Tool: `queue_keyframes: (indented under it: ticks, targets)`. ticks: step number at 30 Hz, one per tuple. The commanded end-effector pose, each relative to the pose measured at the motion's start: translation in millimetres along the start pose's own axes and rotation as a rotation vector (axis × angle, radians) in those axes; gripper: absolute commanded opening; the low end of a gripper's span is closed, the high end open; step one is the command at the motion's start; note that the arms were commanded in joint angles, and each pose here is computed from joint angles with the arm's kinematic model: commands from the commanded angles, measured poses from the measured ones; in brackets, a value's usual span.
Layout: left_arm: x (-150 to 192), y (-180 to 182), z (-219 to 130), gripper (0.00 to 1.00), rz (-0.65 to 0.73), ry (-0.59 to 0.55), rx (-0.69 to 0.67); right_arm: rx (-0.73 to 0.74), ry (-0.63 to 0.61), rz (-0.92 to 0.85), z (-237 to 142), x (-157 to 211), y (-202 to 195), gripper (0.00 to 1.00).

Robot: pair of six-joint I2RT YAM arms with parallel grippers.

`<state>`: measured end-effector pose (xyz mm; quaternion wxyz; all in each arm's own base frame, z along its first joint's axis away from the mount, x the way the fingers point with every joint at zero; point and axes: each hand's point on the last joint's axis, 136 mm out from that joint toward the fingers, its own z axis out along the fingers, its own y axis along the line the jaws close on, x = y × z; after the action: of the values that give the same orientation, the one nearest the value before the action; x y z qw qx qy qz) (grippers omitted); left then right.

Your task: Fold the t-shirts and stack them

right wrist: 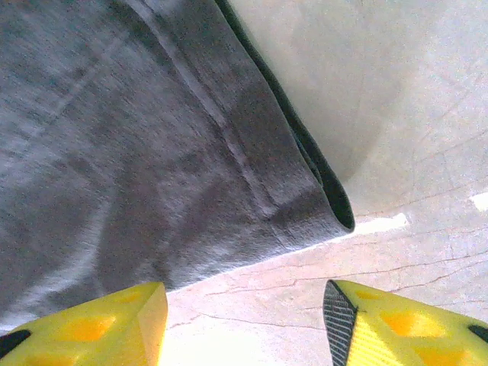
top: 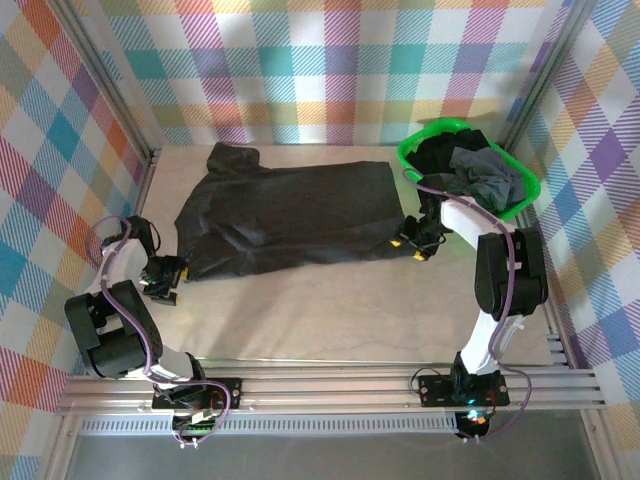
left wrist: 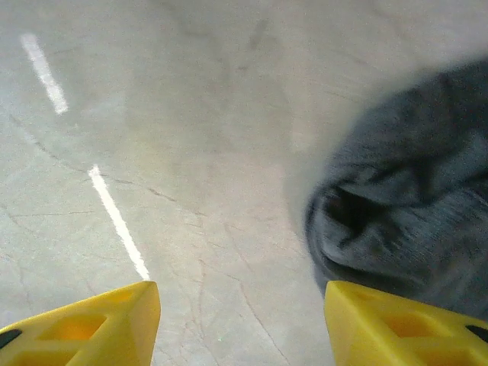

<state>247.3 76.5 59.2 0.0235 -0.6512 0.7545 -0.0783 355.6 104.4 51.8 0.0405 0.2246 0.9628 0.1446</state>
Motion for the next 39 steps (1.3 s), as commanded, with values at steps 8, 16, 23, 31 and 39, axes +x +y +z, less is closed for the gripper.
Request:
queue_keyframes:
  ticks: [8, 16, 23, 31, 39]
  targets:
    - [-22, -31, 6, 0.60, -0.267, 0.016, 0.162, -0.026, 0.007, -0.047, 18, -7, 2, 0.57]
    - [0, -13, 19, 0.45, -0.344, 0.123, 0.073, 0.016, 0.022, -0.028, 25, -9, -4, 0.55]
    - [-8, -21, 24, 0.40, -0.370, 0.108, 0.079, 0.029, 0.020, -0.022, 31, -12, -6, 0.54]
    - [-21, -32, 29, 0.31, -0.357, 0.092, 0.069, 0.036, 0.008, -0.021, 32, -18, -5, 0.53]
    - [-24, -34, 9, 0.04, -0.337, 0.070, 0.056, 0.063, 0.010, -0.015, 37, -19, -10, 0.51]
